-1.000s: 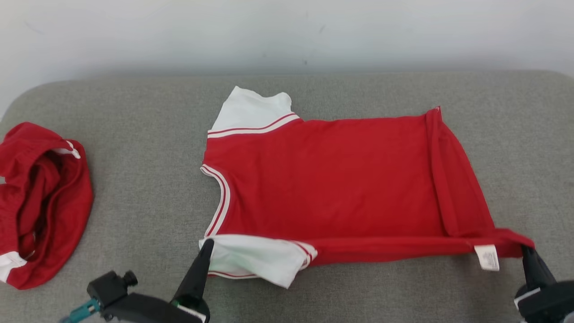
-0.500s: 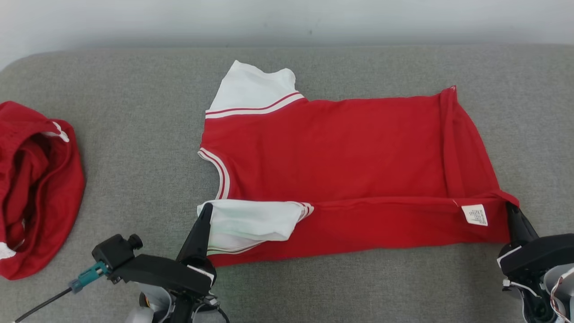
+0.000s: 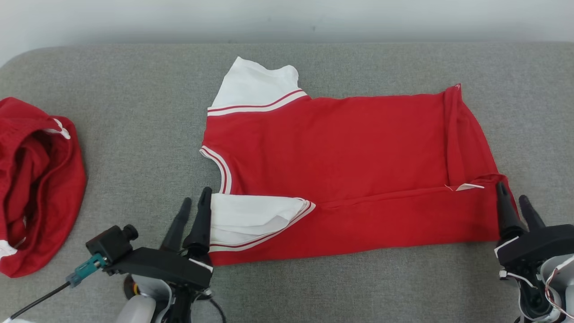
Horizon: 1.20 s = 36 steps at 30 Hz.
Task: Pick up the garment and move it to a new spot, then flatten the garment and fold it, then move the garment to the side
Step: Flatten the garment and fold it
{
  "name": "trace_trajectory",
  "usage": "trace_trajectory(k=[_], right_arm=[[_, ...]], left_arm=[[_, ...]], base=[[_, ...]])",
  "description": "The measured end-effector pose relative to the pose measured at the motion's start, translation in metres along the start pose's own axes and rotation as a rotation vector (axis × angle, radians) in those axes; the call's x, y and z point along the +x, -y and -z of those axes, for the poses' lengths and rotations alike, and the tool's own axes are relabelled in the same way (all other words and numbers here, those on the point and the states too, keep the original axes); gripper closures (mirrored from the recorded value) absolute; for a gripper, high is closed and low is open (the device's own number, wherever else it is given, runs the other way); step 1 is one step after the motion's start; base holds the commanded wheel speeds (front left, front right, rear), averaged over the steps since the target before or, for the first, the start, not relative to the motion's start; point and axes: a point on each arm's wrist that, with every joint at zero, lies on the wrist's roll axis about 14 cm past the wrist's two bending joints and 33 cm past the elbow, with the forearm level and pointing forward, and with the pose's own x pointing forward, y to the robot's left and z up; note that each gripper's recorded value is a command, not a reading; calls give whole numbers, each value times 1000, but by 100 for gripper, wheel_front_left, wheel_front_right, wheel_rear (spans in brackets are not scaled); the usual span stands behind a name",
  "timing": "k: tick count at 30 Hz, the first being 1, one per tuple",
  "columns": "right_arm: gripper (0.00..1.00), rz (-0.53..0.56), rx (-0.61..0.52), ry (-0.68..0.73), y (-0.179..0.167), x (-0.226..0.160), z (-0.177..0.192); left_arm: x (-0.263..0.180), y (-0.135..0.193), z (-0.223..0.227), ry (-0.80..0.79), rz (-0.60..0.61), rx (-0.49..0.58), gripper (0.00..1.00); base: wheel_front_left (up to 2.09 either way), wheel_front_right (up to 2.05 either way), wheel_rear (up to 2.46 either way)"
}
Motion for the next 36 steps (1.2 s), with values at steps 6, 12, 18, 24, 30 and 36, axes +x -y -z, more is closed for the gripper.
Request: trace_trajectory(k=[6,12,18,24,30,36], right_arm=[[0,-3,-77,73,0,-19,-20],[0,59,-155,83,20,-38,-21],[0,103,-235,47,31,-40,-9],[0,128,-291,-2,37,-32,6],[0,139,-293,-70,40,-21,22],[0,159,-298,-156,45,-9,38]], left_arm=[[-11,-8,-16,57,-3,259,0],[-34,-26,4,-15,-41,509,0],[-46,-36,31,-103,-49,602,0],[-47,-47,46,-173,-77,644,0],[-40,-52,57,-230,-87,655,0],[-32,-60,68,-309,-103,665,5]], base=[[0,0,0],[0,0,0],[0,0,0],[0,0,0],[0,0,0],[0,0,0]])
